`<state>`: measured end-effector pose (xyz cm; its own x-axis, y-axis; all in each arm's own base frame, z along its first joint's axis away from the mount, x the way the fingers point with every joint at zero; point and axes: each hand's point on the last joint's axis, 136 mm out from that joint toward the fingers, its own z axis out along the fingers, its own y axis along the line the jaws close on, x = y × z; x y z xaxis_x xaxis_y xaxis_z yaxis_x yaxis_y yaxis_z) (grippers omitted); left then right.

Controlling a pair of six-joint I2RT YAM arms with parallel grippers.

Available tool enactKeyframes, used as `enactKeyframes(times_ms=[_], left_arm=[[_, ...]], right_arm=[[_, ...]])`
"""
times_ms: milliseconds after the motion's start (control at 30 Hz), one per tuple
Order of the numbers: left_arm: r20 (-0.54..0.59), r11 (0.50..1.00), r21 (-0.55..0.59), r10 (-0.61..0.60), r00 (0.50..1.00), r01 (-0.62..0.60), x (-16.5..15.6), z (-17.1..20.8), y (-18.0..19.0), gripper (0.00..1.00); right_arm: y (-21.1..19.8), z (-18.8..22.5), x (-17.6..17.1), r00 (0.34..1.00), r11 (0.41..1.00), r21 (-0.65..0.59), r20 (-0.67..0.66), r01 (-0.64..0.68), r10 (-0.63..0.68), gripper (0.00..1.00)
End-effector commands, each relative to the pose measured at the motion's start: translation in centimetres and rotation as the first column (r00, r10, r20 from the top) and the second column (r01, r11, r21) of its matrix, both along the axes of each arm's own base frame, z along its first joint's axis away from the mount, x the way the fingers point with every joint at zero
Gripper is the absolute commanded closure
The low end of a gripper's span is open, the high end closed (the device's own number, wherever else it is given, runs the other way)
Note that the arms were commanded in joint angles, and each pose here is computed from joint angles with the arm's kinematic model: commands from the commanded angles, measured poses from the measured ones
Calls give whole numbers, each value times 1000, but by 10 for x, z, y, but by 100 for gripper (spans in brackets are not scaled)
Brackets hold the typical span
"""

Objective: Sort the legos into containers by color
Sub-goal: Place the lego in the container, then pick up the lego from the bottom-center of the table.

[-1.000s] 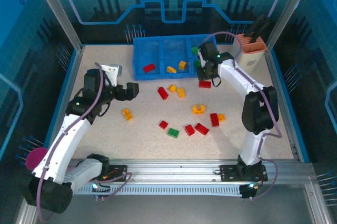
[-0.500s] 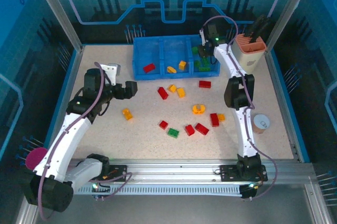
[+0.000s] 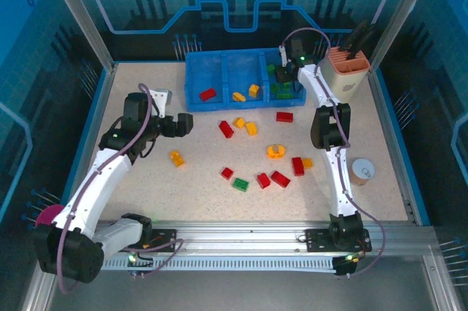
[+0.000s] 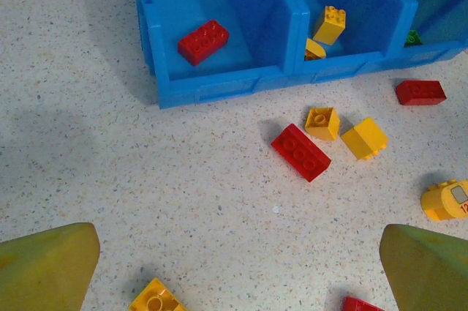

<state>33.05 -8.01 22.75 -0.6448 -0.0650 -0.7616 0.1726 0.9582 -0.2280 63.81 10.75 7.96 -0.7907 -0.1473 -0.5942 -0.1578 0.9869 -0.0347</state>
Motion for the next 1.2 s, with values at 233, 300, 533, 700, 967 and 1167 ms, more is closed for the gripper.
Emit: enactKeyframes(times_ms=[233, 300, 533, 700, 967, 1167], left_arm=[[69, 1000, -28, -11, 998, 13, 1, 24, -2, 1], [85, 999, -35, -17, 996, 20, -2, 28, -3, 1], [132, 999, -46, -19, 991, 26, -10, 38, -3, 1], [159, 998, -57, -21, 987, 31, -15, 44, -3, 1], [181, 997, -69, -26, 983, 39, -19, 50, -4, 1], [184, 996, -78, -30, 982, 45, -19, 51, -6, 1]], right_arm=[[15, 63, -15, 996, 999, 29, 87, -27, 25, 50], [23, 83, -28, 995, 998, 38, 94, -43, 40, 48], [75, 129, -110, 961, 962, 58, 100, -266, 260, 40], [144, 114, -218, 791, 792, -6, 44, -611, 611, 32], [195, 63, -374, 576, 588, 196, -117, -785, 809, 24], [204, 22, -435, 510, 561, 227, -246, -796, 824, 20]])
